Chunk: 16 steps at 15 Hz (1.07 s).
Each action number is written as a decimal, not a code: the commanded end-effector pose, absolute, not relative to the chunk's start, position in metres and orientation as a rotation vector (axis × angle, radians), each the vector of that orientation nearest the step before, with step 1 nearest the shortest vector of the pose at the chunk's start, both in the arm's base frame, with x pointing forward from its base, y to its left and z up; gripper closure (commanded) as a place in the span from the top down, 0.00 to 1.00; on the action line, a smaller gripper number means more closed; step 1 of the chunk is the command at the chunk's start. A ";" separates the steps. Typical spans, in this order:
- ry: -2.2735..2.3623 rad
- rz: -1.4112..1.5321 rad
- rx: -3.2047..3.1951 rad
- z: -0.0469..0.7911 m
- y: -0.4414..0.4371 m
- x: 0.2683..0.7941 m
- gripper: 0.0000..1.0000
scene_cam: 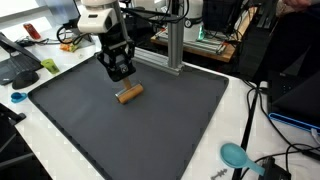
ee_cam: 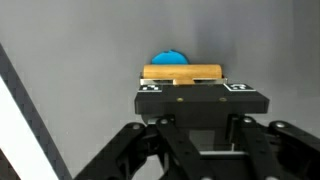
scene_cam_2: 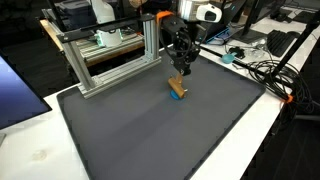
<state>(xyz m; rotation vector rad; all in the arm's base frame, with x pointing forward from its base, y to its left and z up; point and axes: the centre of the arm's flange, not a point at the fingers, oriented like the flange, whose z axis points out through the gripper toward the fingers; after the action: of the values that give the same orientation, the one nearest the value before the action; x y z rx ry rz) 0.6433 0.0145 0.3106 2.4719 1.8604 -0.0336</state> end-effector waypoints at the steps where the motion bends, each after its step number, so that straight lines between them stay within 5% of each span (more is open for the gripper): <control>1: 1.858 -0.088 2.475 0.271 -0.008 0.654 0.22; 16: 1.837 -0.101 2.482 0.266 -0.022 0.652 0.22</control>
<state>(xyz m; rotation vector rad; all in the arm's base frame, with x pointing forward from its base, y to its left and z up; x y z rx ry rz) 0.6440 0.0033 0.3098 2.4885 1.8393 -0.0376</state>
